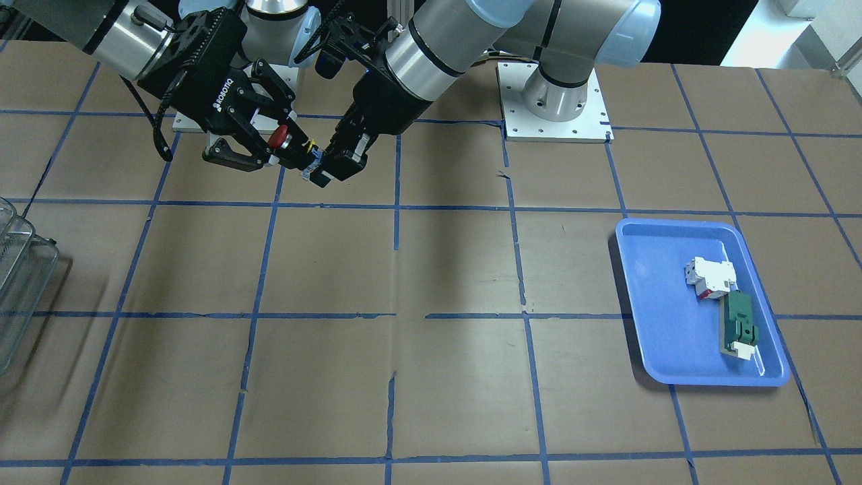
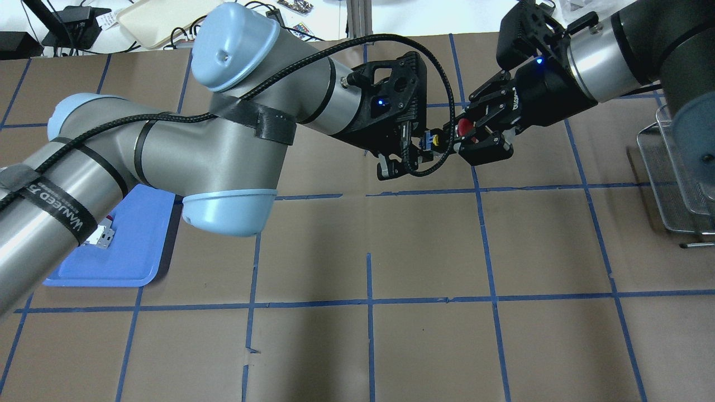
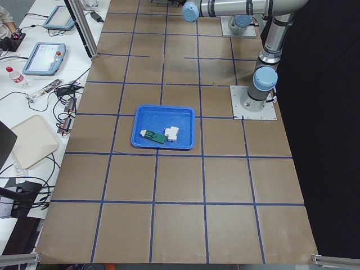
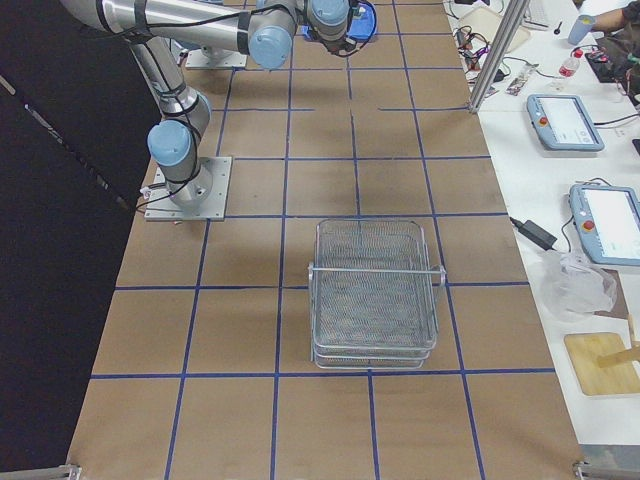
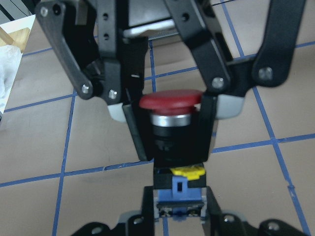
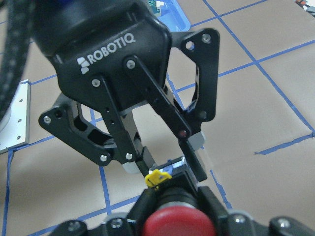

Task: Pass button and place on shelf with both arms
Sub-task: 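Close the right gripper on the button below its red cap, then open the left gripper and withdraw it while the right gripper carries the button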

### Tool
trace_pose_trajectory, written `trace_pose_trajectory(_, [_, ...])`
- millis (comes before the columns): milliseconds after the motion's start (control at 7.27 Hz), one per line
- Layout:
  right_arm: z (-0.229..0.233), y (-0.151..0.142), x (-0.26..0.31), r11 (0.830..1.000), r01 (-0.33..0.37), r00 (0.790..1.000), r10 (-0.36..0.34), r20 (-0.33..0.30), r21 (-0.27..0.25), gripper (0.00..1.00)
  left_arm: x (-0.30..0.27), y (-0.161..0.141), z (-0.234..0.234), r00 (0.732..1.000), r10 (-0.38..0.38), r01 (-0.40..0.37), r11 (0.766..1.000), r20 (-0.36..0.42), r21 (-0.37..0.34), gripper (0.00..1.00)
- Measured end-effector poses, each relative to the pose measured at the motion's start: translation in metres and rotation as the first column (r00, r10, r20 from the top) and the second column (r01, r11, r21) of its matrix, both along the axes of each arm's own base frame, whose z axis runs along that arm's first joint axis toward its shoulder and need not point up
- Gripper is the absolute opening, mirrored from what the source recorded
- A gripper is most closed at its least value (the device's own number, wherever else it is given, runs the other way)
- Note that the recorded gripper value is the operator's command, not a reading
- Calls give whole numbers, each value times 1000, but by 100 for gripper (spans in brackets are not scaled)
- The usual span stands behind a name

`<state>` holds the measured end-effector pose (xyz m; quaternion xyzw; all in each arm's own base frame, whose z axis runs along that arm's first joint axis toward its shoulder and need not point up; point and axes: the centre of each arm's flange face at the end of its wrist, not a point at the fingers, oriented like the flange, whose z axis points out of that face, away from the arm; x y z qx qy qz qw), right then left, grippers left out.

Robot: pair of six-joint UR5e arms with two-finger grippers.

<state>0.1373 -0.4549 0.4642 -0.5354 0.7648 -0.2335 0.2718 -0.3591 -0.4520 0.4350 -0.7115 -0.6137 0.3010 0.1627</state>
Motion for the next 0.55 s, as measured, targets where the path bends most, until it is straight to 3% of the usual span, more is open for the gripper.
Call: trace_pose_trajectory(550, [2, -2, -3, 1000, 1, 1000, -2, -25, -5, 0, 5, 2, 11, 1000, 28, -28, 1000, 4, -6, 100])
